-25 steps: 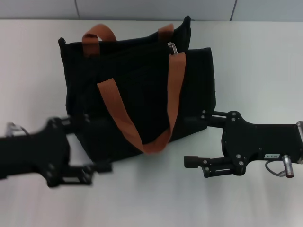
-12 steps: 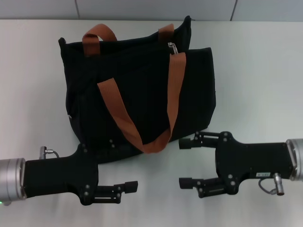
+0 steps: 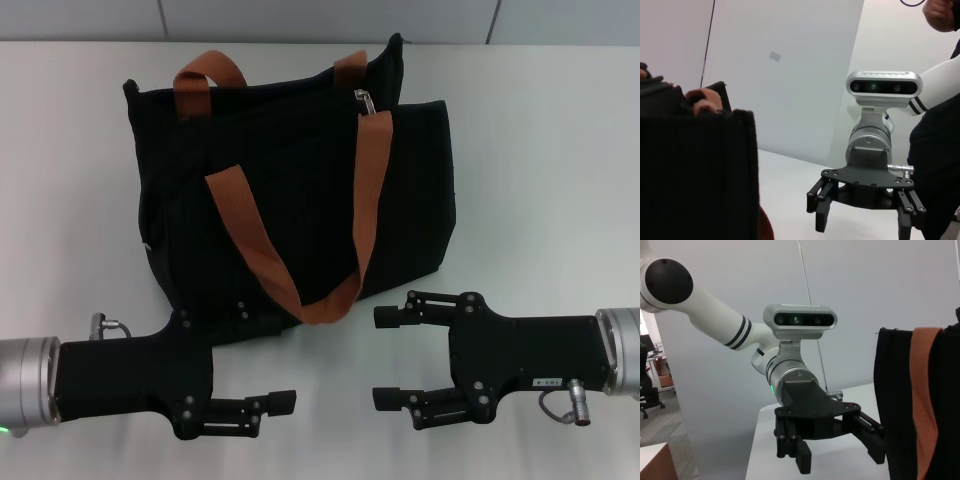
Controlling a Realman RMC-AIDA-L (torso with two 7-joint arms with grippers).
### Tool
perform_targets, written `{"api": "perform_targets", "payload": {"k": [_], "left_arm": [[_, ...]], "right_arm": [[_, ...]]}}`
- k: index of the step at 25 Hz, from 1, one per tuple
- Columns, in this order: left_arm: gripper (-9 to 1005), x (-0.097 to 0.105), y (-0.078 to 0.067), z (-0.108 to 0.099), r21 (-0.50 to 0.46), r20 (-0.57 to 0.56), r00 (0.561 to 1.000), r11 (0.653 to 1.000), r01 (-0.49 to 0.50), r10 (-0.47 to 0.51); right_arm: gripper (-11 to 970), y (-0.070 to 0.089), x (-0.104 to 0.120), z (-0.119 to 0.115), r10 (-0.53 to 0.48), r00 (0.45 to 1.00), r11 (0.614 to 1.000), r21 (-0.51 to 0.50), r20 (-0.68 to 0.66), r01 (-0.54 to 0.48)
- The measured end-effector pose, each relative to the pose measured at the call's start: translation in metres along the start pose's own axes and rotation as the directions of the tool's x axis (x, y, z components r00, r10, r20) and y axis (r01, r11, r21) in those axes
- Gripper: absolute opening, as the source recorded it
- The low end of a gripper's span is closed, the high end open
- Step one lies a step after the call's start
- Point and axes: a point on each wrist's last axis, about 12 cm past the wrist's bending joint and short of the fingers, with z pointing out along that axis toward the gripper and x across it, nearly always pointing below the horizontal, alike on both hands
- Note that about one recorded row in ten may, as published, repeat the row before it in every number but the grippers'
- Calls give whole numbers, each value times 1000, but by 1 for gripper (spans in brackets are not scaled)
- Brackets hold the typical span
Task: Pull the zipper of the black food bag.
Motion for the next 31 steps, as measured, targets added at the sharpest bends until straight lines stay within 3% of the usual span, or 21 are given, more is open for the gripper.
{"api": "perform_targets", "payload": {"k": [31], "left_arm": [[815, 1, -1, 1, 9, -8, 1000, 1000, 8, -8]], "right_arm": [[820, 0, -1, 1, -1, 1000, 1000, 0, 3, 1]]}}
